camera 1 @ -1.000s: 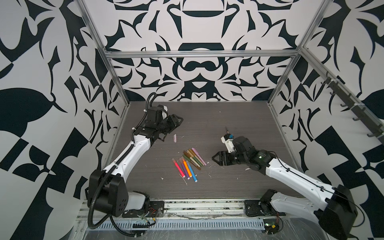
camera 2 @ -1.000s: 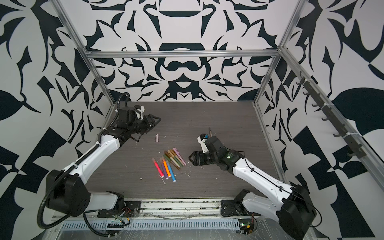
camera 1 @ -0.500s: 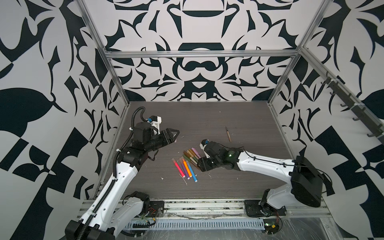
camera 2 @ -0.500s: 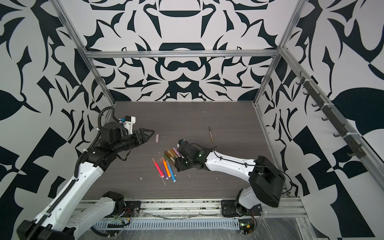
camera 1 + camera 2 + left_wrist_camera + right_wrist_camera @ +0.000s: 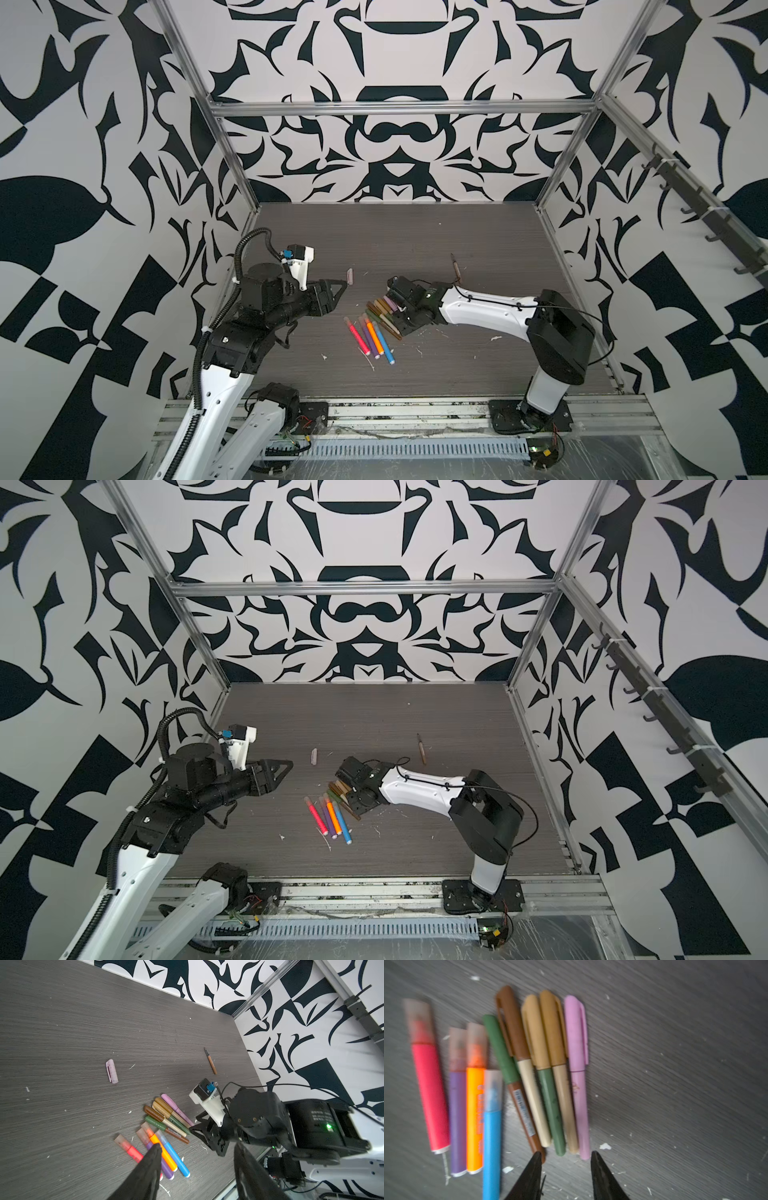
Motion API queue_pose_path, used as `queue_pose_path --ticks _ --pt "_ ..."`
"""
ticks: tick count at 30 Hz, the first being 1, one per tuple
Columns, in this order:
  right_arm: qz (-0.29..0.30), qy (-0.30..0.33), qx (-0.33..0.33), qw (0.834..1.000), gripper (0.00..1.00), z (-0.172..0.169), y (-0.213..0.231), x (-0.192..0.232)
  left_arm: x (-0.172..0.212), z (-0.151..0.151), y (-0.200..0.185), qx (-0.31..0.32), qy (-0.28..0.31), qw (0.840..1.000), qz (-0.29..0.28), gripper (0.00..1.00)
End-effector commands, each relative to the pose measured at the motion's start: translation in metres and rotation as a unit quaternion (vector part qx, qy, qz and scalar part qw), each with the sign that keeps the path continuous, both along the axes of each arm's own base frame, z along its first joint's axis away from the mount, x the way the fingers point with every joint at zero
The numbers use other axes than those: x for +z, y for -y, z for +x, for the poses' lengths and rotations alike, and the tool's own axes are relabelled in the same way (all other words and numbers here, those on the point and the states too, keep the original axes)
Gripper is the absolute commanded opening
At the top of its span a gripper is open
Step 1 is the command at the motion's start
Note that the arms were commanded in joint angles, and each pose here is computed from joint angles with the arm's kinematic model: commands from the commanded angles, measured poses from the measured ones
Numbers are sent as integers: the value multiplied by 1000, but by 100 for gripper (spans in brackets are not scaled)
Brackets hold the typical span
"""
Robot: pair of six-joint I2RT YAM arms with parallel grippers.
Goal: Open the pen caps
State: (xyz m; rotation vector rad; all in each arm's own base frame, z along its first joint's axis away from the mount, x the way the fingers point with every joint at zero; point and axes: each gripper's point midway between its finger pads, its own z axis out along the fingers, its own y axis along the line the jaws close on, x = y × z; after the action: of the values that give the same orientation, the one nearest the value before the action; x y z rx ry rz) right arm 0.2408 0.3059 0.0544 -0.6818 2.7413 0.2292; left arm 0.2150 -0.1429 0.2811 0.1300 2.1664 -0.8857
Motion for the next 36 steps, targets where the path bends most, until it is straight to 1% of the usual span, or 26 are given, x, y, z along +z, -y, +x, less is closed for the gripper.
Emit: queue_pose_path --ticks 1,3,9,17,25,28,33,36 --pt "19 -5 -5 1000 40 11 6 10 -15 -8 0 -20 -18 999 24 59" --pt "30 -14 -4 999 39 15 6 9 -16 -5 -1 -15 -14 999 27 59" --pt "29 -33 1 999 34 19 7 1 -18 -2 -2 -12 -16 999 31 58" --pt "37 -48 3 998 33 15 5 -10 -19 -1 -3 -8 -14 999 33 58" --pt "11 -54 -8 998 30 15 13 -21 -19 -1 -1 -13 -15 999 31 58" --pt "8 -52 -8 999 30 13 16 -11 -19 -4 -2 -13 -17 999 31 58" --pt "12 -34 -3 999 30 12 24 25 -20 -4 -9 6 -11 999 39 60" --pt "9 -33 -3 999 31 11 28 36 -19 -5 -9 7 -11 999 39 60"
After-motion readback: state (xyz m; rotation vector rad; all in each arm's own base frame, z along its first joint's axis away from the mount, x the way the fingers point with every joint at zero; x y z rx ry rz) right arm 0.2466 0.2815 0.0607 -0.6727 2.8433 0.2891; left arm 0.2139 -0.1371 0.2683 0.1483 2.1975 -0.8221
